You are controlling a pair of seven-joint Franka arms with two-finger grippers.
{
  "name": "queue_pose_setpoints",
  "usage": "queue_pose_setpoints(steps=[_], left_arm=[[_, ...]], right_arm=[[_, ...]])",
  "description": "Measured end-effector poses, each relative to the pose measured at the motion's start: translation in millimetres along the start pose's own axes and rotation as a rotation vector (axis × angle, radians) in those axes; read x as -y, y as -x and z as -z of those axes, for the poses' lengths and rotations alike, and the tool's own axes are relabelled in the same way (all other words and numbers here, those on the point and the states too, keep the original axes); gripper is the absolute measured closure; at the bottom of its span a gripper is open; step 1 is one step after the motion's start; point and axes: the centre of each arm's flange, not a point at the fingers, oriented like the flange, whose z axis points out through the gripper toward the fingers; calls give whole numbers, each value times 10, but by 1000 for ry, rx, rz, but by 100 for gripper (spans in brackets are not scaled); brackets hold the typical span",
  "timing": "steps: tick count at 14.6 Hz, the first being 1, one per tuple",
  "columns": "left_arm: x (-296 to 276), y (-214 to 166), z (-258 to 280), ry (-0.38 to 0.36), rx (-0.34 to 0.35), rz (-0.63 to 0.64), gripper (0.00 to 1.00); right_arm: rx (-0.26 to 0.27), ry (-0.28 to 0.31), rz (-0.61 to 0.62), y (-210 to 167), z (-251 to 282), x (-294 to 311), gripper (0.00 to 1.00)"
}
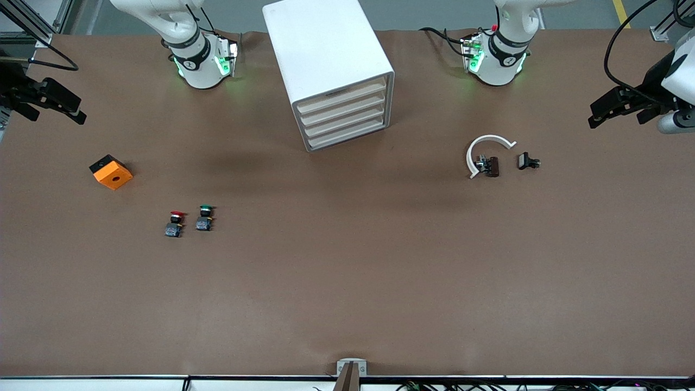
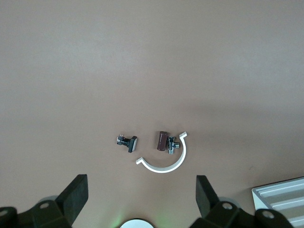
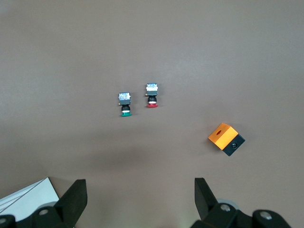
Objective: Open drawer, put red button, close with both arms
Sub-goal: 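Reach the right gripper to the red button while the left gripper approaches the cabinet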
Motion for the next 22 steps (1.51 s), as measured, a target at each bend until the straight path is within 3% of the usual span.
queue_pose_setpoints(steps=[8, 14, 17, 22], left_arm=[[-43, -91, -162, -1, 38, -8, 0], [-338, -734, -1217, 11, 177, -36, 0], [-770, -900, -1849, -8, 256, 41, 0], [-1715, -817, -2667, -107, 361, 284, 0]], right_arm=[[1, 0, 2, -13, -5, 10, 0], [27, 5, 10, -94, -145, 63, 0], [42, 8, 14, -194, -275, 102, 0], [68, 15, 29, -532, -740, 206, 0]])
